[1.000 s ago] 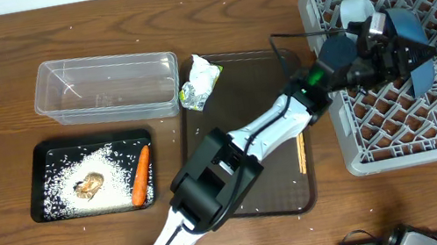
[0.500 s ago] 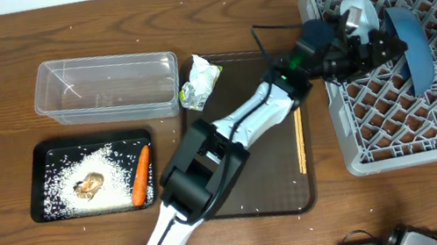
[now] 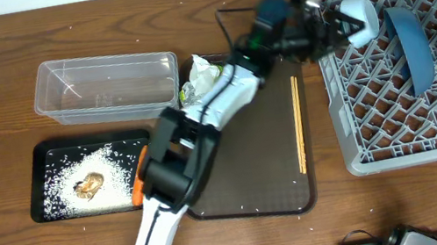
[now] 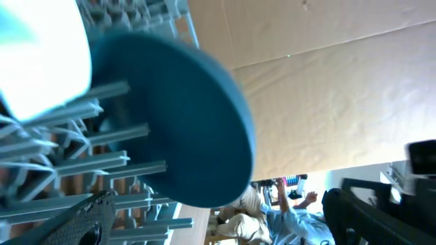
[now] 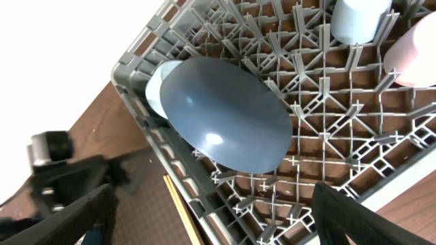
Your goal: Sort waste into correct bins and load items into the dishwasher rack
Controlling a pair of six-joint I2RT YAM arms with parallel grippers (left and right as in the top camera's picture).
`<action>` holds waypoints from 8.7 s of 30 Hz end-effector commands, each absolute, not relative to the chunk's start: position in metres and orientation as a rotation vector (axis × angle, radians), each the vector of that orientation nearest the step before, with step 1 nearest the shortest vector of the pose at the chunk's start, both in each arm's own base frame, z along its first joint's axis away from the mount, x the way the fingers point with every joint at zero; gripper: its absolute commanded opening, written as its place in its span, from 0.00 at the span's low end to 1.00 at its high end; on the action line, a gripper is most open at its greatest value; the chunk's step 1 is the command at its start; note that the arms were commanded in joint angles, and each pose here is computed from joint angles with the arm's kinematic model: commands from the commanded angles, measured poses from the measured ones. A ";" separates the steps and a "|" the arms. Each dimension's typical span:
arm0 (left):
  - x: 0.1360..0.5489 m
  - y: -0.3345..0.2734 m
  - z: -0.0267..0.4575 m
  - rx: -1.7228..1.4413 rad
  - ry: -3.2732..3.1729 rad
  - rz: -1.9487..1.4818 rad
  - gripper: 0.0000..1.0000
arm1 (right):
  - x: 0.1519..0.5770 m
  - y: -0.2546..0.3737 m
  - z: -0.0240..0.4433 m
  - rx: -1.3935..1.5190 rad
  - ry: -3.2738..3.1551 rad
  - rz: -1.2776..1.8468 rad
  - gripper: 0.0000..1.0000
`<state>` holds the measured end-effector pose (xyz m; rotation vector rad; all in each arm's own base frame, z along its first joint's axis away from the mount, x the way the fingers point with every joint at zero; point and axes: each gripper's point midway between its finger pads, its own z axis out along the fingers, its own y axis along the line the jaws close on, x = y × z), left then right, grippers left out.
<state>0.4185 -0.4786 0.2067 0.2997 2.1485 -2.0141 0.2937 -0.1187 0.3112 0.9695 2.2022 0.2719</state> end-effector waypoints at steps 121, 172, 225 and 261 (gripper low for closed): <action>0.448 -0.113 0.183 0.285 2.596 -0.156 0.66 | 0.341 -0.021 0.269 0.557 2.502 0.437 0.72; 0.411 -0.224 0.058 1.527 2.311 0.389 0.50 | 0.339 -0.020 0.267 0.560 2.513 0.439 0.74; 0.405 -0.219 0.086 1.251 2.502 0.033 0.06 | 0.330 -0.018 0.262 0.528 2.561 0.428 0.72; 0.454 -0.035 0.195 0.657 2.472 0.159 0.81 | 0.335 -0.019 0.265 0.531 2.535 0.429 0.73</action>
